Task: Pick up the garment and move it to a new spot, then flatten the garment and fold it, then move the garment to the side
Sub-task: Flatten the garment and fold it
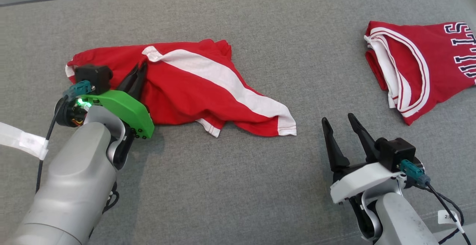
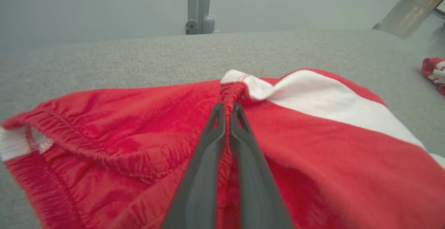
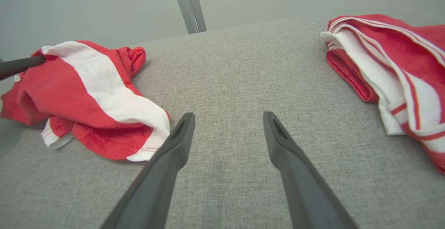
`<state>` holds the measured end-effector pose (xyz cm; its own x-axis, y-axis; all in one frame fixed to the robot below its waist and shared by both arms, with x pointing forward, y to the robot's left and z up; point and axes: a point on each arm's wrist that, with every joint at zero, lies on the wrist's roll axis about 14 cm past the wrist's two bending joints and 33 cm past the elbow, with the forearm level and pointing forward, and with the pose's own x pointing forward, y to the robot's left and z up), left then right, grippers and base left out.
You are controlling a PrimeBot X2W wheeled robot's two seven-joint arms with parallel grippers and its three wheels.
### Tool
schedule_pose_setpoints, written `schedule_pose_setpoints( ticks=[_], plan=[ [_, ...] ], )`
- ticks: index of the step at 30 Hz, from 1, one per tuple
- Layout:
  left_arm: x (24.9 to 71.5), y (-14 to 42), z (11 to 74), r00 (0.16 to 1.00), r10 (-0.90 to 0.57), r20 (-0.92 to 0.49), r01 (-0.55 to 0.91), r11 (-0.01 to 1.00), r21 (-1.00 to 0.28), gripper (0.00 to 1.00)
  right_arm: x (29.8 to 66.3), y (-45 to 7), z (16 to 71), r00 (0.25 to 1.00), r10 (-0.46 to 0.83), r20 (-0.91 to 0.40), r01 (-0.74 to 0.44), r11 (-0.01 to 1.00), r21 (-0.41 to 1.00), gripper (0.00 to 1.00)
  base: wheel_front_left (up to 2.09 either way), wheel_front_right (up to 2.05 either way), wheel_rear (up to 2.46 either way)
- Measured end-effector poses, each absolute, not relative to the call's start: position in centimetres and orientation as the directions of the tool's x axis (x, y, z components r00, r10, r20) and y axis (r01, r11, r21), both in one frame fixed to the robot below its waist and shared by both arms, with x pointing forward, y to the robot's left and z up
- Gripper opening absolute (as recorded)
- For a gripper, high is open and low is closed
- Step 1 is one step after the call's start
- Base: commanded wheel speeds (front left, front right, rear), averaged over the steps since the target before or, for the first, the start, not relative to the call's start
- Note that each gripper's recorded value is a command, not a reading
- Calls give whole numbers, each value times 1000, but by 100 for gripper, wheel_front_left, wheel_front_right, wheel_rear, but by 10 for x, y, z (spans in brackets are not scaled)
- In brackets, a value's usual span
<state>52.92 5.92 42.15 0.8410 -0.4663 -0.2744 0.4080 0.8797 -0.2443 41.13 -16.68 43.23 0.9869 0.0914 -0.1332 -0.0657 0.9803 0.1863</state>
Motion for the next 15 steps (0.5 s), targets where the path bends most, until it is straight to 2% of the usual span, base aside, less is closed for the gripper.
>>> schedule_pose_setpoints(
  ticks=[8, 15],
  plan=[
    [495, 95, 454, 930, -332, -159, 284, 922, -263, 0, 403, -152, 441, 985, 128, -112, -103, 973, 207, 100, 0, 0, 0],
    [427, 134, 434, 962, -188, -197, 130, 953, -274, 0, 395, -131, 453, 979, 187, -82, -165, 963, 214, 100, 0, 0, 0]
  ],
)
